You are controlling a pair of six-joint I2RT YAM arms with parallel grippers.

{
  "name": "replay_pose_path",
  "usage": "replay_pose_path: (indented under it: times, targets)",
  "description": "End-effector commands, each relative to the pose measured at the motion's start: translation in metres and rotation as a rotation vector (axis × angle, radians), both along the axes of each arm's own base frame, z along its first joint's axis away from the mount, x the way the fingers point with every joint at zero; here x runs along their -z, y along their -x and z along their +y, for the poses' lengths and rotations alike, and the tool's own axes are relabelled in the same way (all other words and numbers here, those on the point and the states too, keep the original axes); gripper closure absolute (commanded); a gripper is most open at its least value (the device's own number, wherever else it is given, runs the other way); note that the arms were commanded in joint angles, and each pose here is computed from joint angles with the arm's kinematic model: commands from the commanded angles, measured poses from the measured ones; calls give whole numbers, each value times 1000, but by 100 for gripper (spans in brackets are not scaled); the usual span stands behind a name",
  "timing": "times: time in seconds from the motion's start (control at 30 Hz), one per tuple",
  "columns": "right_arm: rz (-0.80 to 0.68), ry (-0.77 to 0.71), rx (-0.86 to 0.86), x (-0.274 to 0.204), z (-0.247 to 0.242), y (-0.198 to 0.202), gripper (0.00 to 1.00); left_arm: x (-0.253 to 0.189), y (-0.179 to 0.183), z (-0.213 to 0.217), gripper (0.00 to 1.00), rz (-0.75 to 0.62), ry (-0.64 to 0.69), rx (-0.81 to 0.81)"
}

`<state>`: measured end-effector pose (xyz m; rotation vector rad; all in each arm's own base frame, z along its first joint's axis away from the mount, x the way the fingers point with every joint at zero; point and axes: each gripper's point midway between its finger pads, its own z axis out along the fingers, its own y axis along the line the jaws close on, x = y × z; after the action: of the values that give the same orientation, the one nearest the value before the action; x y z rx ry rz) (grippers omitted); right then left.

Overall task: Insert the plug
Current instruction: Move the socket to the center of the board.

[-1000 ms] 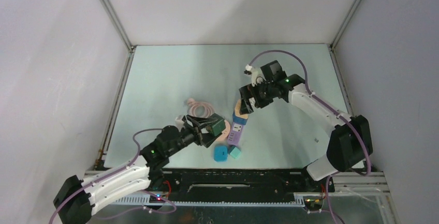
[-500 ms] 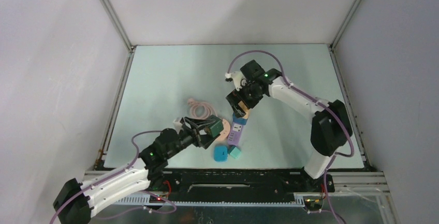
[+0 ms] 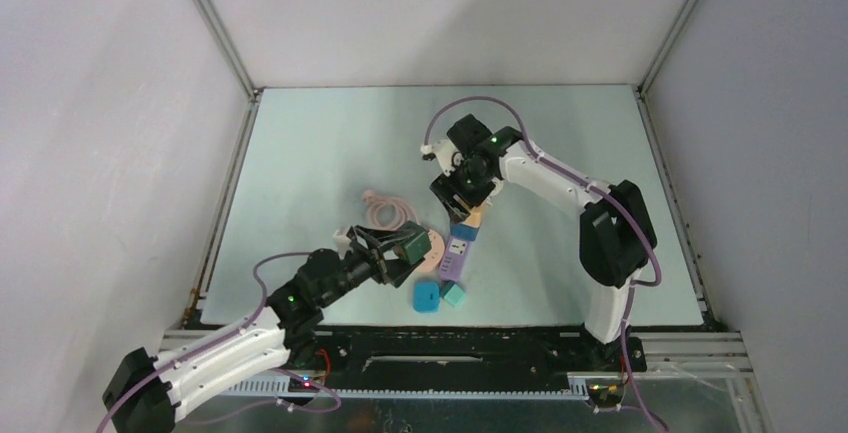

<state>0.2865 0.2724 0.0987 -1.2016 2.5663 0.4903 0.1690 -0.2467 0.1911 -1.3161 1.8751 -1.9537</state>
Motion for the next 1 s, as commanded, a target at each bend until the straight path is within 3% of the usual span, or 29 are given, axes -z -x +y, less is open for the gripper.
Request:
replay_pose_path:
  times: [0.0, 0.2, 0.6, 0.8, 0.97]
  targets:
    - [-13, 9, 44, -6, -5, -11, 35, -17, -4, 3, 100, 39, 110, -31]
    - [22, -5, 168, -8, -24, -21, 54, -16, -5, 2, 100, 43, 112, -32]
    - [21, 65, 480, -11, -82, -36, 52, -23, -11, -10, 100, 25, 85, -11]
    - [16, 60, 634, -15, -111, -36, 45, -34, -15, -31, 100, -7, 75, 56]
    - [29, -18, 622, -27, -102, -34, 23, -53, -14, -58, 100, -77, 82, 162]
